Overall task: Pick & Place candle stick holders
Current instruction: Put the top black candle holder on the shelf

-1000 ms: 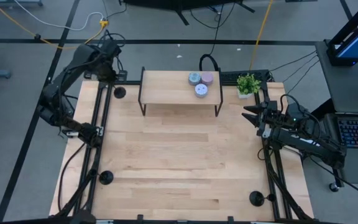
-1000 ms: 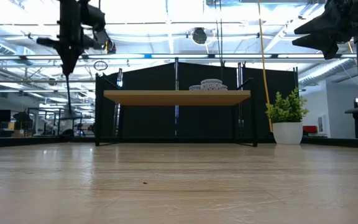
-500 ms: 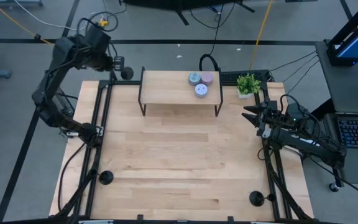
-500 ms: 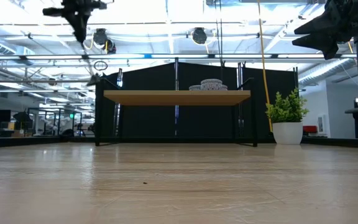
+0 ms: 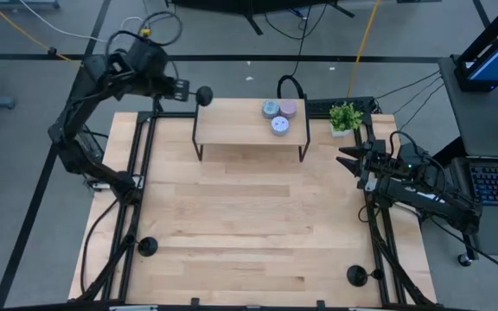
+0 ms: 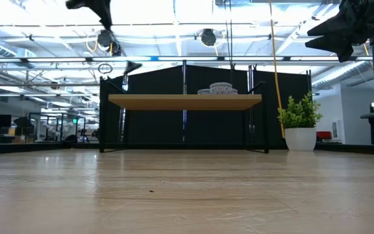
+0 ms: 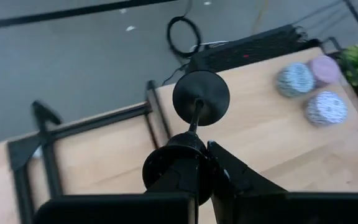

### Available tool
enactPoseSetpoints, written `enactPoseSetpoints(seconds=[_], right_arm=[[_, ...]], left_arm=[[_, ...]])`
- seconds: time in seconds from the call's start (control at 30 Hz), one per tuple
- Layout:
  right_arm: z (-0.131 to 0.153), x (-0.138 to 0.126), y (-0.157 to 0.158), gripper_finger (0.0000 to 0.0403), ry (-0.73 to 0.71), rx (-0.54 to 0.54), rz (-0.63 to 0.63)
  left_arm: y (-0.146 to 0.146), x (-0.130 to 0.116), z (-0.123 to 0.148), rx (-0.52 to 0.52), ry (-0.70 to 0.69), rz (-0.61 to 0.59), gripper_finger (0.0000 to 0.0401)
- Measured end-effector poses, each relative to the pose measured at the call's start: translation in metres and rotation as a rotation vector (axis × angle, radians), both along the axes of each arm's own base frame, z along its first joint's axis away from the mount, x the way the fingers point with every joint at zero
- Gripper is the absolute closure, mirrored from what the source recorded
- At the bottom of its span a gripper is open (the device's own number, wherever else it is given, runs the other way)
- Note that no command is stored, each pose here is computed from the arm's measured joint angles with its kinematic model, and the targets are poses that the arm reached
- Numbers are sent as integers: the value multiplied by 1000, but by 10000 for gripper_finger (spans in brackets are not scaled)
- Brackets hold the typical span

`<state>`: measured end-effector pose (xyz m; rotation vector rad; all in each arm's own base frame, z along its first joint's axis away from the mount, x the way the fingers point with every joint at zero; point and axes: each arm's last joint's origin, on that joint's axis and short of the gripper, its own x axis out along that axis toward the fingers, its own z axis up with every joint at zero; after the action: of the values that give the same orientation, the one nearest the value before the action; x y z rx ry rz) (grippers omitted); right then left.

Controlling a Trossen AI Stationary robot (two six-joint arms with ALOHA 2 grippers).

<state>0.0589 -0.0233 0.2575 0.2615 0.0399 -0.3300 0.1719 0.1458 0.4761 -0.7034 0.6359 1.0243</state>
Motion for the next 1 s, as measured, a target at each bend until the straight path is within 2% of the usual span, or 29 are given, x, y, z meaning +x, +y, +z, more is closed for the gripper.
enactPoseSetpoints(seconds=[0.23,0.43,0.77,1.0], right_arm=[[0,0,0,232,0,0,0],[0,0,0,232,0,0,0],[0,0,0,232,0,0,-1],[0,0,0,232,0,0,-1]], left_arm=[[20,44,-24,-28,70,-98,387],[38,67,-47,-71,161,-128,387],[50,62,-21,-27,188,-154,387],[58,69,-30,-57,254,-198,387]])
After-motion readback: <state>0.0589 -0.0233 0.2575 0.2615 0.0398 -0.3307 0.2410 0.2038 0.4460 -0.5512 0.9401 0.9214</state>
